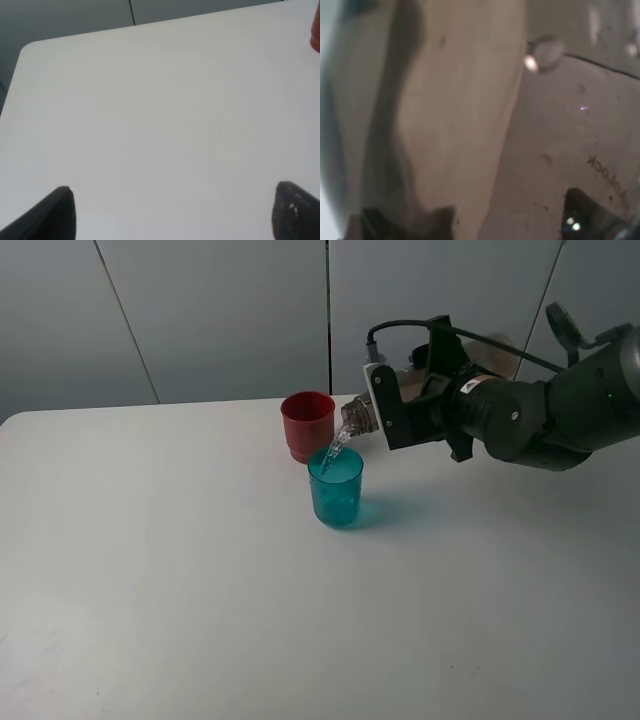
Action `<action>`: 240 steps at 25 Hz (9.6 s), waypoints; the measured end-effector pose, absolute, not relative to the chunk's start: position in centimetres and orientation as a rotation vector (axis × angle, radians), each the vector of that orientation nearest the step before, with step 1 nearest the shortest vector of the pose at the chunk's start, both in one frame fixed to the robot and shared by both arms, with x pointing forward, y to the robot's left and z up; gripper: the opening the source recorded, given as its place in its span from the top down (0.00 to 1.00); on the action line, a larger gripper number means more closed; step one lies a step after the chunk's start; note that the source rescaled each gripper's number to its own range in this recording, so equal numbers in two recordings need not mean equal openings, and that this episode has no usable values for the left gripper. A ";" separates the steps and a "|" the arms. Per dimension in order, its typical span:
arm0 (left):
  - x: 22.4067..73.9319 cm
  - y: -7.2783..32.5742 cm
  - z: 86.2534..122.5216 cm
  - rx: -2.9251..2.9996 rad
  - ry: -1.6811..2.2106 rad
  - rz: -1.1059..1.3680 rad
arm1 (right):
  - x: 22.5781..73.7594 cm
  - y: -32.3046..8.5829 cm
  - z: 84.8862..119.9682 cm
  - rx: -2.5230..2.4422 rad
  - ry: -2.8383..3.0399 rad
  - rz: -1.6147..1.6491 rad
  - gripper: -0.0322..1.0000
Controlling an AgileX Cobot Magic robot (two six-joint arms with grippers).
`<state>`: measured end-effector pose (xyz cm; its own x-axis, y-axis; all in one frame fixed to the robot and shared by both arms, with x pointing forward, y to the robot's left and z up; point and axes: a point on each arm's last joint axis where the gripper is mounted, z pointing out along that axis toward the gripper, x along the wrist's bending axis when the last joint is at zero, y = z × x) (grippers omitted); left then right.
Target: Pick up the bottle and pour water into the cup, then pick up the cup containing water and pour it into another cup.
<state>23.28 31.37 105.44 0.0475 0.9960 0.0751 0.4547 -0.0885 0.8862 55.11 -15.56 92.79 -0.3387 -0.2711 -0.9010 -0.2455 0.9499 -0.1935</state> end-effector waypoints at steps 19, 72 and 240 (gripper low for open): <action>23.3 31.4 105.4 1.631 1.486 0.988 | 55.2 -15.6 93.1 -0.373 1.904 -0.036 0.93; 23.3 31.4 105.4 1.630 1.487 0.987 | 55.2 -15.1 93.2 -0.695 1.764 -0.047 0.93; 23.3 31.4 105.4 1.633 1.484 0.989 | 44.2 -15.6 92.0 0.930 2.095 1.440 0.00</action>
